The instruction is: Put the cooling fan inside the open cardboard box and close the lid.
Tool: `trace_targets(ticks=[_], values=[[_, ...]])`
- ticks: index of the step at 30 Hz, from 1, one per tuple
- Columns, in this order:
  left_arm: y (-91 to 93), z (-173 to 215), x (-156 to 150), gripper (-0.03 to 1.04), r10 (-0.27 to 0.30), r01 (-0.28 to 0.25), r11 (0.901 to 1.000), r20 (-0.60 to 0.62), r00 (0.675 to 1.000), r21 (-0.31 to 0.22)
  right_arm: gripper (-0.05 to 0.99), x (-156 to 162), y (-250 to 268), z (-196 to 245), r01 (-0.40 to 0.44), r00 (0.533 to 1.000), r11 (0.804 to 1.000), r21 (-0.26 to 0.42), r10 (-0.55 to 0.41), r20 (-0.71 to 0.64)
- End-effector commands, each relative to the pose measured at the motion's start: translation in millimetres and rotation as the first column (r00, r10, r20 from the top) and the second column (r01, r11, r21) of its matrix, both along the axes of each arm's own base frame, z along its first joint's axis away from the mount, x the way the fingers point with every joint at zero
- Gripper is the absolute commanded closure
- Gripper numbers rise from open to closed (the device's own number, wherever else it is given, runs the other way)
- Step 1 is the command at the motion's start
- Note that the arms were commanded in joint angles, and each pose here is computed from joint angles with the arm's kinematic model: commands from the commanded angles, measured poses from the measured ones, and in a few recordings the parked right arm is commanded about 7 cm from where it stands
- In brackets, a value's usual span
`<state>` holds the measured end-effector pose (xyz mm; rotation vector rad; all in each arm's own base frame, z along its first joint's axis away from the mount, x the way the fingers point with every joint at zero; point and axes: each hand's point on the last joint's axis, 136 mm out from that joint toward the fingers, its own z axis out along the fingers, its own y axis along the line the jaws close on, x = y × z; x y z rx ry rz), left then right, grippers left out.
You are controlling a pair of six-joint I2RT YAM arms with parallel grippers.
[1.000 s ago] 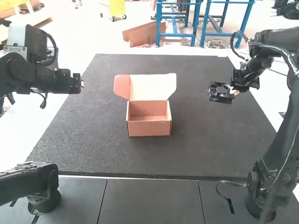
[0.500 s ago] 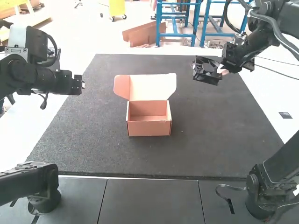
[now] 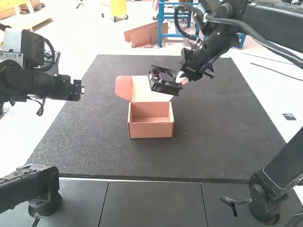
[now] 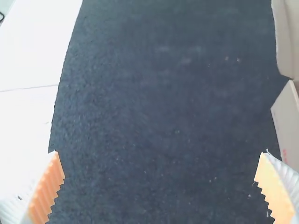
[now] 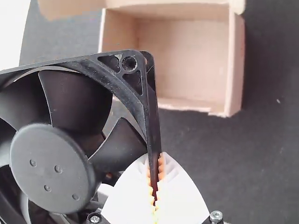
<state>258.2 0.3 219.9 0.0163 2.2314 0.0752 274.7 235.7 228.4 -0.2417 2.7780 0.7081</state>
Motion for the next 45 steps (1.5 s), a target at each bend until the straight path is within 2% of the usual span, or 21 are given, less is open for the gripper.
trace_targets(ticks=[1, 6, 10, 15, 23, 31, 38, 40, 43, 45], values=[[-4.6, 7.3, -4.1, 0.04, -0.027, 0.027, 0.9996, 0.027, 0.999, -0.002, 0.94, 0.4, 21.3, 0.8, 0.021, 1.0, 1.0, 0.019, -0.021, -0.018], [-4.4, 9.8, -7.5, 0.04, -0.027, 0.027, 0.9996, 0.035, 0.999, -0.002, 0.94, 2.0, 47.1, -17.1, 0.005, 0.999, 1.0, 0.014, -0.004, -0.052], [-3.8, 11.1, -10.5, 0.04, -0.025, 0.025, 0.9997, 0.04, 0.999, -0.004, 0.94, 14.4, 57.2, -36.3, 0.022, 0.998, 1.0, -0.018, -0.023, -0.052], [-2.5, 12.7, -12.8, 0.04, -0.02, 0.02, 0.9998, 0.046, 0.999, -0.004, 0.94, 39.7, 59.0, -61.1, 0.061, 0.998, 0.994, -0.09, -0.062, -0.003], [-1.2, 14.0, -13.1, 0.04, -0.013, 0.013, 0.9999, 0.052, 0.999, -0.005, 0.94, 62.2, 49.5, -108.1, 0.101, 0.995, 0.969, -0.226, -0.094, 0.042], [-0.7, 19.9, -11.8, 0.04, -0.01, 0.011, 0.9999, 0.069, 0.998, -0.004, 0.94, 51.6, 58.2, -146.1, 0.06, 0.998, 0.957, -0.285, -0.058, 0.014], [-0.5, 22.8, -10.3, 0.04, -0.009, 0.009, 0.9999, 0.081, 0.997, -0.004, 0.94, 45.4, 62.7, -161.7, 0.04, 0.999, 0.955, -0.294, -0.043, -0.003], [-0.6, 23.4, -9.9, 0.04, -0.009, 0.009, 0.9999, 0.084, 0.996, -0.004, 0.86, 44.6, 62.6, -163.8, 0.038, 0.999, 0.955, -0.293, -0.043, -0.01], [-0.6, 23.8, -9.7, 0.04, -0.009, 0.009, 0.9999, 0.086, 0.996, -0.005, 0.65, 46.7, 61.8, -162.5, 0.023, 1.0, 0.953, -0.301, -0.023, 0.002], [-0.6, 25.4, -9.4, 0.04, -0.009, 0.009, 0.9999, 0.091, 0.996, -0.005, 0.56, 49.1, 61.9, -159.8, 0.02, 1.0, 0.953, -0.301, -0.017, 0.013]])
